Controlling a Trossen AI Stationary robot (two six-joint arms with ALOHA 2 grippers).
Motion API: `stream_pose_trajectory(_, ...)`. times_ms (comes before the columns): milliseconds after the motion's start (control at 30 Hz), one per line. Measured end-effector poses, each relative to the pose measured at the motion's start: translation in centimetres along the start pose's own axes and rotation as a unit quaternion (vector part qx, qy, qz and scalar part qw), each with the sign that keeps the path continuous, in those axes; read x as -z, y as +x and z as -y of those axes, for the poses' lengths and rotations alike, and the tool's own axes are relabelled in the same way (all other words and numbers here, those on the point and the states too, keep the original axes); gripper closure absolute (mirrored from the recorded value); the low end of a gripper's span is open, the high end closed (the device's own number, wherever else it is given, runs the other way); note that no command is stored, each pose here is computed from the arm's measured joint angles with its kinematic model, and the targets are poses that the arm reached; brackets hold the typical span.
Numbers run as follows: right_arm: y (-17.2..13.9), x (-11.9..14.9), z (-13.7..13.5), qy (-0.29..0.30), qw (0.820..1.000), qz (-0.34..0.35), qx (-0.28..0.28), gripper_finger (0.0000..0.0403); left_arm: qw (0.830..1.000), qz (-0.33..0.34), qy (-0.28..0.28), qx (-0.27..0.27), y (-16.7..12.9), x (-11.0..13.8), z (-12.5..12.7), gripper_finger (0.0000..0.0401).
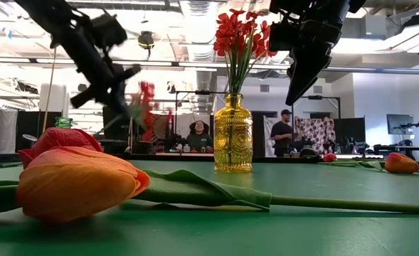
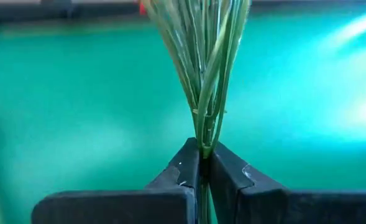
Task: Sort flowers into vase by color
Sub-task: Put the top red flower into the yellow vase
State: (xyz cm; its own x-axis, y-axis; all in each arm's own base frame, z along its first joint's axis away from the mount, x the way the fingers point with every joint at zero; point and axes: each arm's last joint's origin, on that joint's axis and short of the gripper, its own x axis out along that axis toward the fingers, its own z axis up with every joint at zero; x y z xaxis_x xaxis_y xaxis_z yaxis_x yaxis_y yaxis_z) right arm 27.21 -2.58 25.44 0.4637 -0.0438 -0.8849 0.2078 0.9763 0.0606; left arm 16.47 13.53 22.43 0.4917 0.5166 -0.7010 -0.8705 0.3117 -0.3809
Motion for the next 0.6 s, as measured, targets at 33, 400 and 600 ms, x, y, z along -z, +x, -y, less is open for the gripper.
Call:
stream_pose_trajectory(33, 0.0, 0.0, 0.0, 0.0, 1.0, 0.0, 0.0, 0.0148, 1.0, 0.022, -0.002, 0.018, -0.5, -0.4, 0.2, 0.0396)
stream_pose_trajectory(400, 0.0, 0.0, 0.0, 0.01, 1.0, 0.0, 0.0, 0.0148, 0.954, 0.221, 0.015, 0.205, -5.9, -3.8, 2.2, 0.0396)
stream_pose_trajectory(600, 0.0, 0.6, -0.1, 0.015, 0.999, -0.028, 0.002, 0.0148, 0.91, 0.241, 0.078, 0.328, -6.9, -4.1, 3.9, 0.0396)
